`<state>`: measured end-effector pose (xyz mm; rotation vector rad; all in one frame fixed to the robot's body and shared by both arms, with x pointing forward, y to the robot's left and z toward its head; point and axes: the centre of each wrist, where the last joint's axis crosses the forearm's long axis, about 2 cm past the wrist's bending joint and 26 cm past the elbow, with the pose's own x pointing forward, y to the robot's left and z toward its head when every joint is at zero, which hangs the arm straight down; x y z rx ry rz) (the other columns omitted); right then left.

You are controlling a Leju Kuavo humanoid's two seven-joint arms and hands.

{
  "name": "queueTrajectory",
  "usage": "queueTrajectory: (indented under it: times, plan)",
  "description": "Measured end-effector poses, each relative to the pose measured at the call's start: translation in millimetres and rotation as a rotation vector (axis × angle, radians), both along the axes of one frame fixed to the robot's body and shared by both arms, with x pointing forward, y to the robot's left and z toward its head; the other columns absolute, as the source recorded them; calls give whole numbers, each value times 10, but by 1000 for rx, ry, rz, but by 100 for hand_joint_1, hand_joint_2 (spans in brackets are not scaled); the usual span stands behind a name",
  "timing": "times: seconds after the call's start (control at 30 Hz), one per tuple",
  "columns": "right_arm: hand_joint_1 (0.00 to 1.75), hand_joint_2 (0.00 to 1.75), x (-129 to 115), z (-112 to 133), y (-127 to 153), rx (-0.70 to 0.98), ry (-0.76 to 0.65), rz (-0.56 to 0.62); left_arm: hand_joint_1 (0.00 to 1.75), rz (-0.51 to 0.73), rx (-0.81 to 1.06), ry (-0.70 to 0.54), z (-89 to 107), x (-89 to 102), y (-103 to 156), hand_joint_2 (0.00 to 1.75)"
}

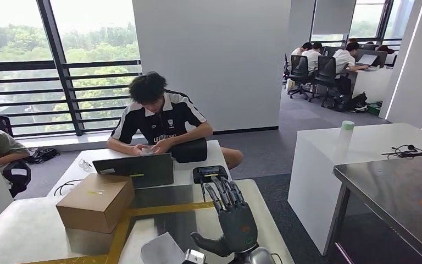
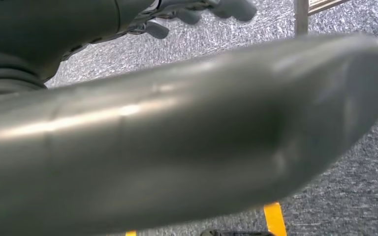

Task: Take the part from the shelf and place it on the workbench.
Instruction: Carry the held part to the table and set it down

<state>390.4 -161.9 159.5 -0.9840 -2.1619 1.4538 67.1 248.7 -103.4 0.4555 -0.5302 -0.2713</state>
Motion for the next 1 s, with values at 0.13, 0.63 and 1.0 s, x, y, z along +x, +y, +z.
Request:
queueTrajectory:
  times: [0.13, 0.63, 1.0]
  plan:
    - [0, 0, -57, 135, 5, 75, -91, 10, 0, -1, 0, 7, -5, -33, 0, 0]
    - [0, 0, -323, 348, -75, 161, -265, -17, 0, -14, 3, 1, 6, 38, -4, 0]
    - [0, 0, -426, 452, -136, 191, -326, -13, 0, 4, 0, 4, 7, 26, -30, 0]
